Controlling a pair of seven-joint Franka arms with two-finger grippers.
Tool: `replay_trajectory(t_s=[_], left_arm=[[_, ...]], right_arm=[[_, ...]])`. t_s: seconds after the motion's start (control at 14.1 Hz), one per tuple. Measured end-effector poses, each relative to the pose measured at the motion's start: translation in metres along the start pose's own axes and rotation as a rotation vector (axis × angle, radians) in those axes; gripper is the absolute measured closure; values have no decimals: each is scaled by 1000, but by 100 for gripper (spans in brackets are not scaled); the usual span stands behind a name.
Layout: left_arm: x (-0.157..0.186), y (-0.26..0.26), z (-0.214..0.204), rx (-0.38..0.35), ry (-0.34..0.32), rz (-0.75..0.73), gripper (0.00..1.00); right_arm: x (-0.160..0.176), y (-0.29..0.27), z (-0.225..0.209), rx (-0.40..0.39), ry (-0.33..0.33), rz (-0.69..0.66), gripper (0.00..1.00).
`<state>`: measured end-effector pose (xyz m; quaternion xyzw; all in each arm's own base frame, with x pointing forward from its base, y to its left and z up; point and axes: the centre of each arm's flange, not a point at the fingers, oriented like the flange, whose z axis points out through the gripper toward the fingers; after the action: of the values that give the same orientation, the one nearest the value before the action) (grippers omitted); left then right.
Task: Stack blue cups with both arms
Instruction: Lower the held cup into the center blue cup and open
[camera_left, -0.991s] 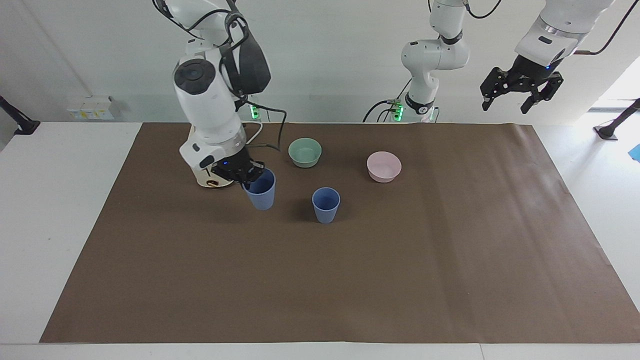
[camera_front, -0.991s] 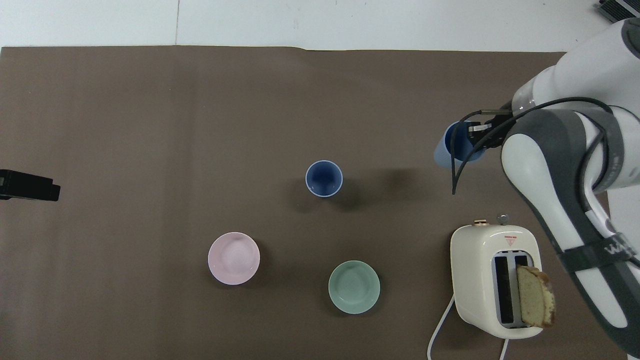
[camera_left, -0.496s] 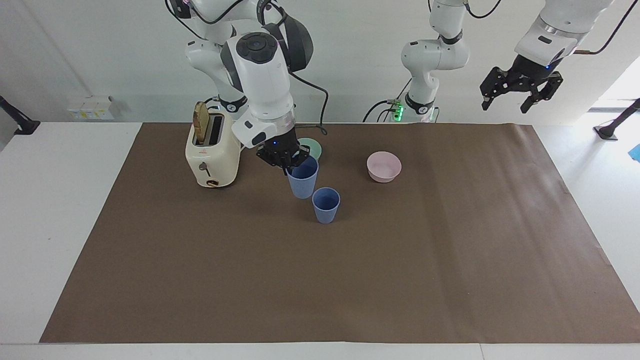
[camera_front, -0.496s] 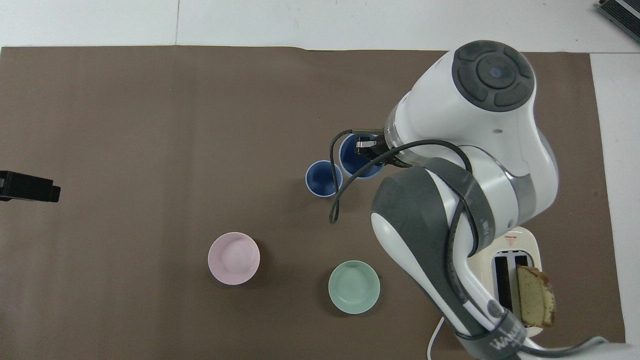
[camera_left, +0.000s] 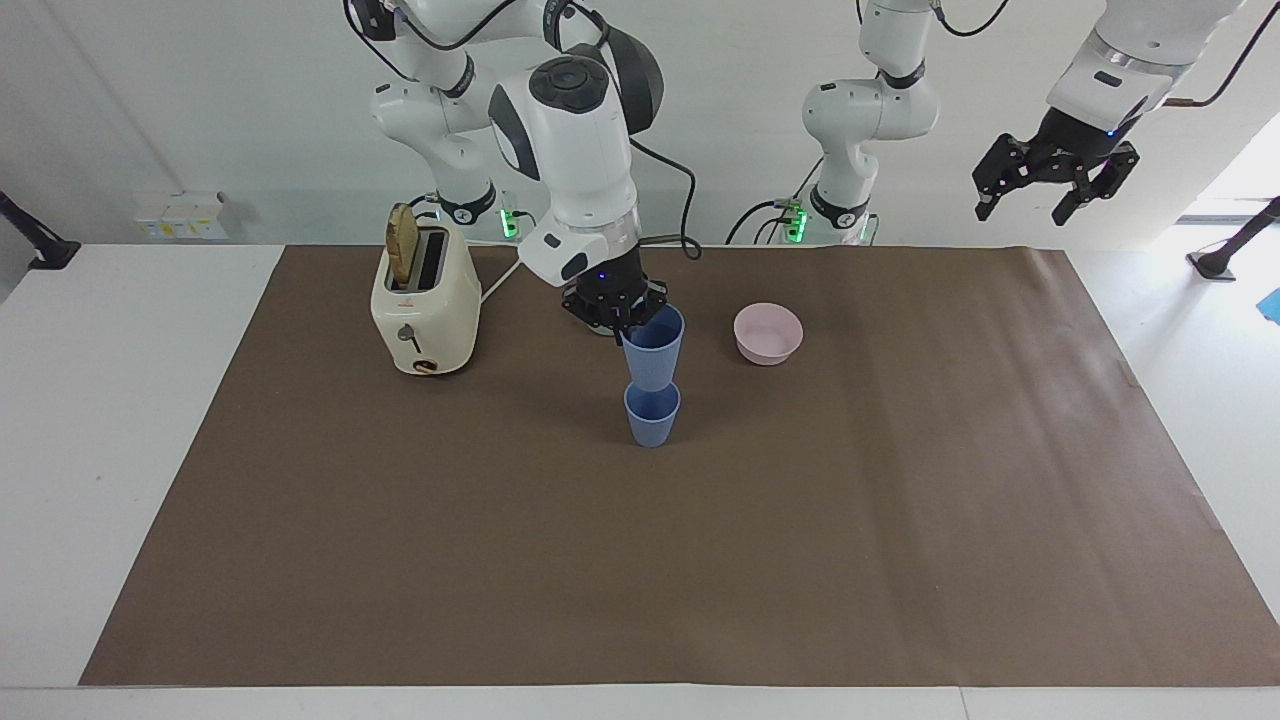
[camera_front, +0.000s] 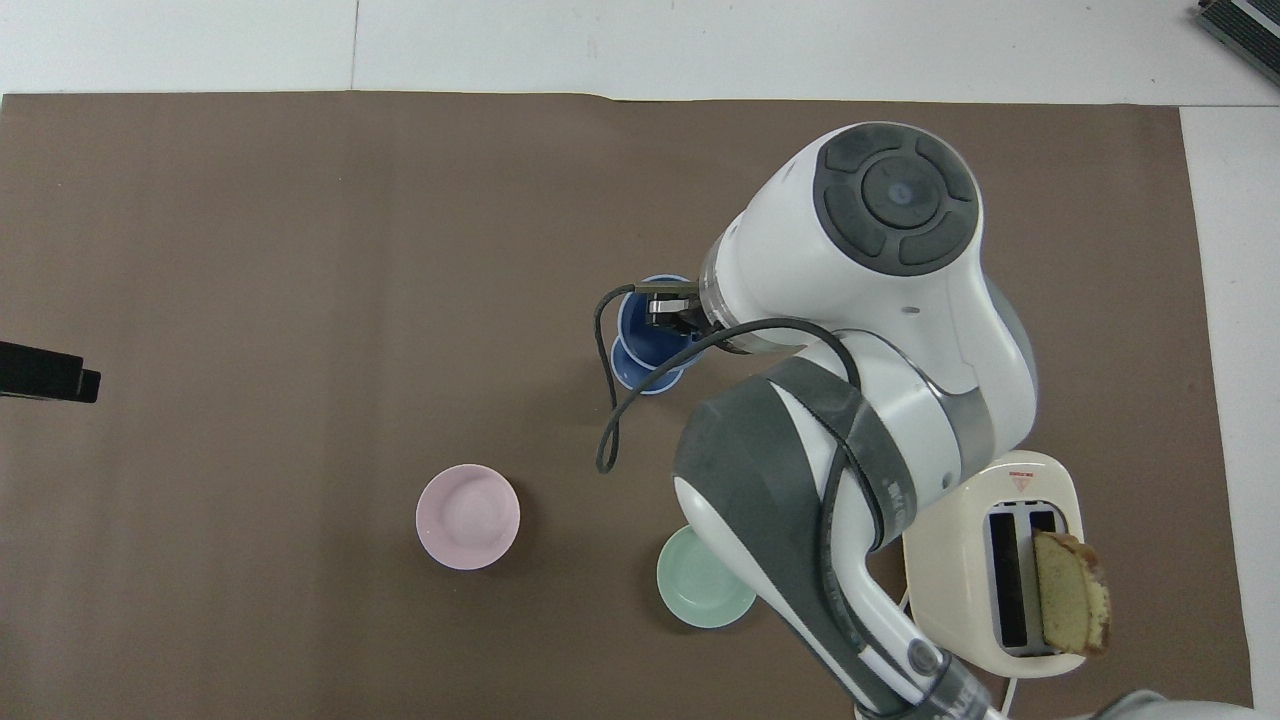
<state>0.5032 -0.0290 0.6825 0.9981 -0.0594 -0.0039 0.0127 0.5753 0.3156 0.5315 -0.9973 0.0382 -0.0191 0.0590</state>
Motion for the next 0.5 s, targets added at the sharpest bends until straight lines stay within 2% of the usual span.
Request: replay_trajectory(t_s=[0.5], left_arm=[[0, 0, 0, 0, 0, 0, 0]], right_arm=[[9, 0, 51, -12, -40, 6, 96]])
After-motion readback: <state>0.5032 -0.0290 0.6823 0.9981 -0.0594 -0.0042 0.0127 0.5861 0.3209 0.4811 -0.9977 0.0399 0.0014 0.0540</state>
